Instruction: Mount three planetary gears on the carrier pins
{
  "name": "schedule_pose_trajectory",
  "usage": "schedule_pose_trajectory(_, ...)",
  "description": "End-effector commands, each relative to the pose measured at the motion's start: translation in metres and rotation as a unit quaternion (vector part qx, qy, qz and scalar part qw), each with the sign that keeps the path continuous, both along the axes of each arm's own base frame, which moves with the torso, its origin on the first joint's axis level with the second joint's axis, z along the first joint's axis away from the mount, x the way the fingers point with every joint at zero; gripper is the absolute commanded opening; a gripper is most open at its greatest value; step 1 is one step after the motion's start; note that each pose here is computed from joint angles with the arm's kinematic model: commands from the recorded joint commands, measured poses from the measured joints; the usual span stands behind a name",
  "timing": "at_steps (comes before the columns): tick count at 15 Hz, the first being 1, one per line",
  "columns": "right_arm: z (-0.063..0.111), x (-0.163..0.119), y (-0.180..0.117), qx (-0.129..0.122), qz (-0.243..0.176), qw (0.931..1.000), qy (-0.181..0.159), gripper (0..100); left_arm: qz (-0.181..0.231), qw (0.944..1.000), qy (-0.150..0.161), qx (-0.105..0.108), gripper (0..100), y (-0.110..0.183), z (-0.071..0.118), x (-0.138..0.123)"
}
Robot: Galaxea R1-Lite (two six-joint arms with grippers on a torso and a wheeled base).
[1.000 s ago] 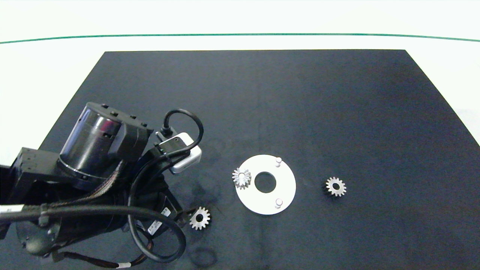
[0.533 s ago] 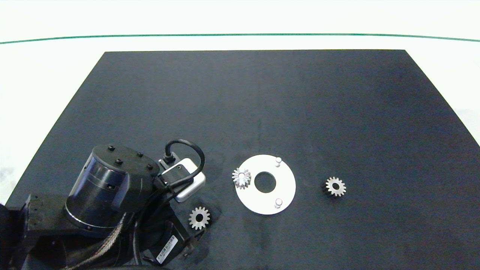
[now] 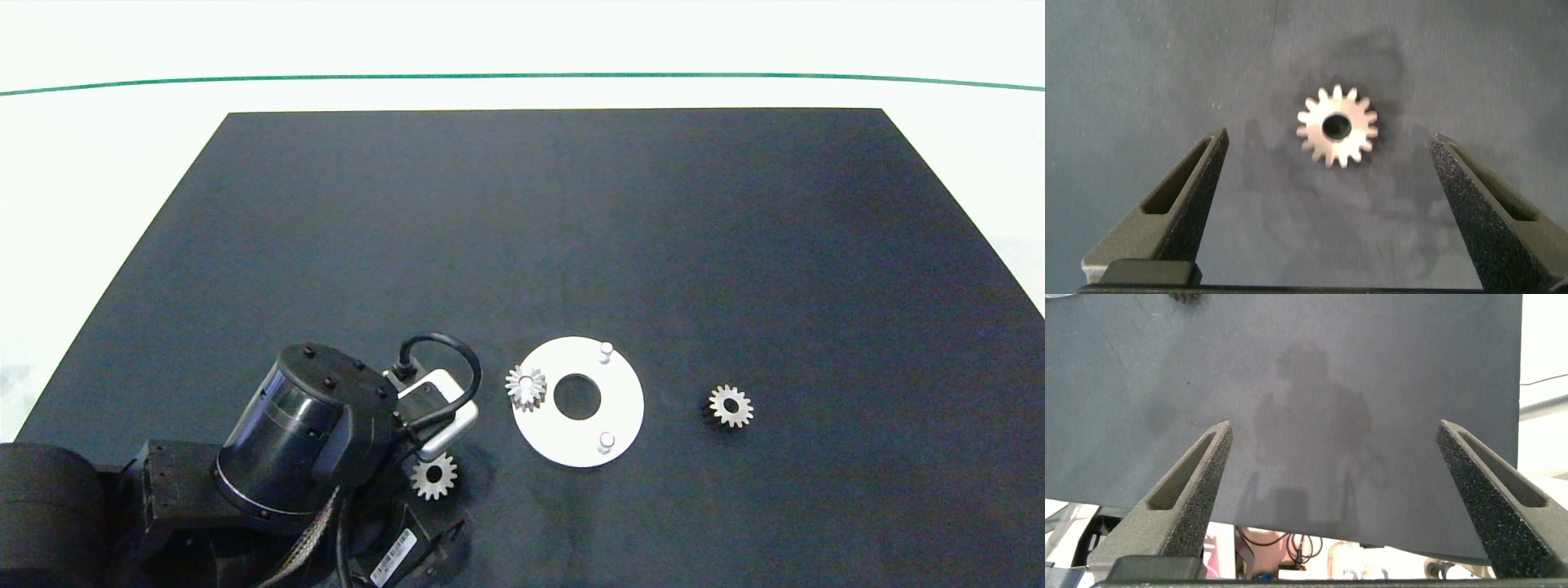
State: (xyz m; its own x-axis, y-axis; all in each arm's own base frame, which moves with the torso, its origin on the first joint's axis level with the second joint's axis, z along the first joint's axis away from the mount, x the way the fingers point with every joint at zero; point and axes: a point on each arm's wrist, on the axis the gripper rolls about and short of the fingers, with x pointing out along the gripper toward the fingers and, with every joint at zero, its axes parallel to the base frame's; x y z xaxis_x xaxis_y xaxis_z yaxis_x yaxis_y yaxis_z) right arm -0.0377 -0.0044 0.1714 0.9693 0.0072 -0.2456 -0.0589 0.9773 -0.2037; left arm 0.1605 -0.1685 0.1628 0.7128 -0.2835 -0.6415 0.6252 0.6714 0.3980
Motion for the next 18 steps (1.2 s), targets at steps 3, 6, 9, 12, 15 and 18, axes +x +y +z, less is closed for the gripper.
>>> schedule_pose_trajectory(3, -0.0003, -0.0001, 0.0000, -0.001, 0.000, 1.0000, 0.001, 100, 0.000, 0.9999, 0.007, 0.010, 100, -0.0037, -0.0090, 0.0031)
schedule_pose_trajectory(6, -0.0003, -0.0001, 0.0000, -0.001, -0.001, 1.0000, 0.001, 100, 0.001, 0.9998, 0.012, 0.014, 100, -0.0015, -0.0127, 0.0016)
schedule_pose_trajectory(9, -0.0003, -0.0001, 0.0000, -0.001, -0.001, 1.0000, 0.001, 100, 0.002, 1.0000, 0.003, 0.004, 100, -0.0027, -0.0112, 0.0036)
schedule_pose_trajectory(12, -0.0003, -0.0001, 0.0000, -0.001, -0.001, 1.0000, 0.001, 100, 0.000, 1.0000, 0.005, 0.006, 100, -0.0040, -0.0142, 0.0038)
schedule_pose_trajectory(15, 0.0001, -0.0002, 0.0000, -0.001, -0.001, 1.0000, 0.001, 100, 0.001, 0.9999, 0.008, 0.007, 95, -0.0033, -0.0161, 0.0035)
schedule_pose_trajectory(18, -0.0003, -0.0001, 0.0000, -0.001, -0.001, 1.0000, 0.001, 100, 0.000, 0.9999, 0.007, 0.007, 89, -0.0035, -0.0156, 0.0038)
